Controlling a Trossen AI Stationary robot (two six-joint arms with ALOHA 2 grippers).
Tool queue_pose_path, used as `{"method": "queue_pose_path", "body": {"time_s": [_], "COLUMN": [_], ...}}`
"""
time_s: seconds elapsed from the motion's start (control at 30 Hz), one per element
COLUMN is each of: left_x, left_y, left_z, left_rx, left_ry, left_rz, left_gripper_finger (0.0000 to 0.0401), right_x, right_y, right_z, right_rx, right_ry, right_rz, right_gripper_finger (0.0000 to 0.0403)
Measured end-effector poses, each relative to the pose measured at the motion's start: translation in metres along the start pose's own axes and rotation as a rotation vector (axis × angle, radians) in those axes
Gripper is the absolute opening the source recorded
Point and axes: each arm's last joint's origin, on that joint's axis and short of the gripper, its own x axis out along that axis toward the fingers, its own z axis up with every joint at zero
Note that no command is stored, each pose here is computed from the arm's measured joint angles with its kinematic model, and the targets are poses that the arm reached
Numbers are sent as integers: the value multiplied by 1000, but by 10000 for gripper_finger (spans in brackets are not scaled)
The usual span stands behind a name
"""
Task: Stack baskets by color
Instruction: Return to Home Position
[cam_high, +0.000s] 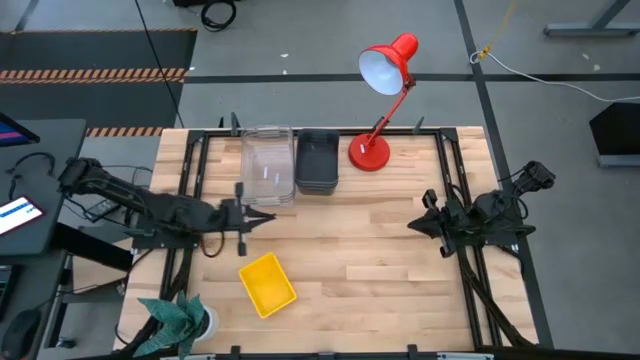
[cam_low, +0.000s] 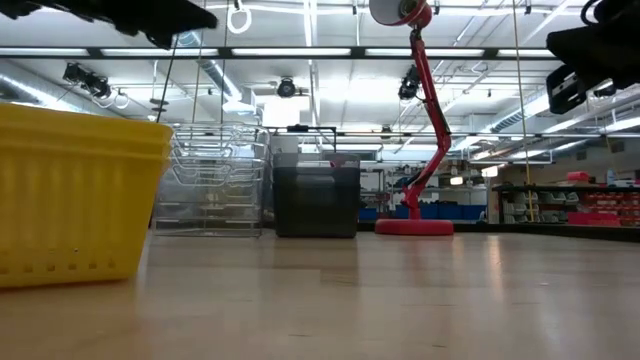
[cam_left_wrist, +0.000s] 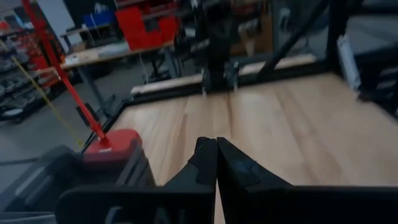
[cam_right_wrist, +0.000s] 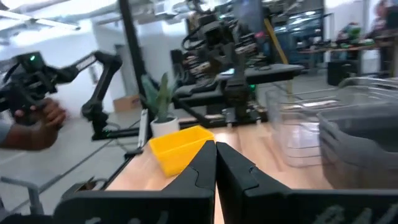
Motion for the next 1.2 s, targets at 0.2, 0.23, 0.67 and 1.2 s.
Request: {"method": "queue_pose_path", "body": {"time_s": [0.2,0.23,0.67,1.2], "left_x": [-29,-32,-37,-59], "left_y": [11,13,16,13], "left_z": [-1,-1,-1,-56], "left_rx": [-52,-60,-270,-299], "left_ry": [-112,-126,-151,-362], "left_rz": [-9,-7,-19,-269], "left_gripper_finger": [7,9,35,33], "right_x": [0,0,0,0], "right_y": [-1,-1,0,0], "right_z": [2,2,2,2], "right_rx": [31,28,25,25], "right_ry": [-18,-18,-17,-18], "right_rz": [-22,-21,-18,-18], "right_gripper_finger": [9,9,9,12]}}
